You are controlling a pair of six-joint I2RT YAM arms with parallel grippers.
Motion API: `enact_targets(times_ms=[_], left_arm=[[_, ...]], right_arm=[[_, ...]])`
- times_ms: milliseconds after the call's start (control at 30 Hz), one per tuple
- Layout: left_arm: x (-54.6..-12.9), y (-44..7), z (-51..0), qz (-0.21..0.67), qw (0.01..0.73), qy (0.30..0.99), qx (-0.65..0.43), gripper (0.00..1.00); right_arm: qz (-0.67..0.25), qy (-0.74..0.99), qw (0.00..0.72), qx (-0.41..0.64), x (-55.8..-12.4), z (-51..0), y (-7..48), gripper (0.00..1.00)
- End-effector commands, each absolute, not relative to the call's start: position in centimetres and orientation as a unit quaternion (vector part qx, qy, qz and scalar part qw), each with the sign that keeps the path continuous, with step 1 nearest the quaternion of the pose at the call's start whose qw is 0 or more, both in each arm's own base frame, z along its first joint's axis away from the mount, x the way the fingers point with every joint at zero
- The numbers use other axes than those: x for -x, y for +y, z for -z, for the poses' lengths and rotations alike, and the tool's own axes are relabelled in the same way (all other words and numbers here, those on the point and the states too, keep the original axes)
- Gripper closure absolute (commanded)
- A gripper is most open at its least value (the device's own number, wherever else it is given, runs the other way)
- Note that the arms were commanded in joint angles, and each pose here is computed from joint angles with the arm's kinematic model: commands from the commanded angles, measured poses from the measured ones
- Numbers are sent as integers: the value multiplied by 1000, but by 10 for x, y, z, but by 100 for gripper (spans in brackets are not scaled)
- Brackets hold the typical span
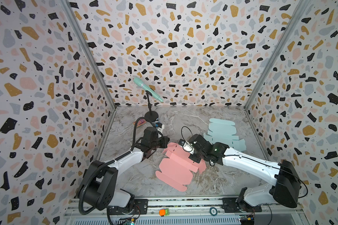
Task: Fold the paper box
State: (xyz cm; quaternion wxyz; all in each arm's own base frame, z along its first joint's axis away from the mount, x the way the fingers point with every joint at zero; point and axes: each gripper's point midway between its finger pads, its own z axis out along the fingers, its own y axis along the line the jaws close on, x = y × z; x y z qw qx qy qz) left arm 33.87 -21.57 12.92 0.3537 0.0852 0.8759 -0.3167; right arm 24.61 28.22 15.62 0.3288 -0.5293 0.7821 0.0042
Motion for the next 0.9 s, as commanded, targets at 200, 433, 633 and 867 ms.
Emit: enact_targets(times_ms=[200, 433, 633, 867], left_arm=[[-313, -227, -137, 334, 364, 863, -107, 98], [-300, -232, -139, 337, 367, 859, -115, 98], [-292, -234, -129, 336, 368, 858, -122, 98], [-285, -232, -130, 349, 381, 847, -123, 98]], right_arm=[[3, 777, 343, 527, -249, -165, 284, 100], [12, 776, 348, 525, -250, -164, 283, 100], [20, 772, 356, 526, -254, -166, 286, 100], [35, 768, 349, 536, -257, -157, 288, 100]])
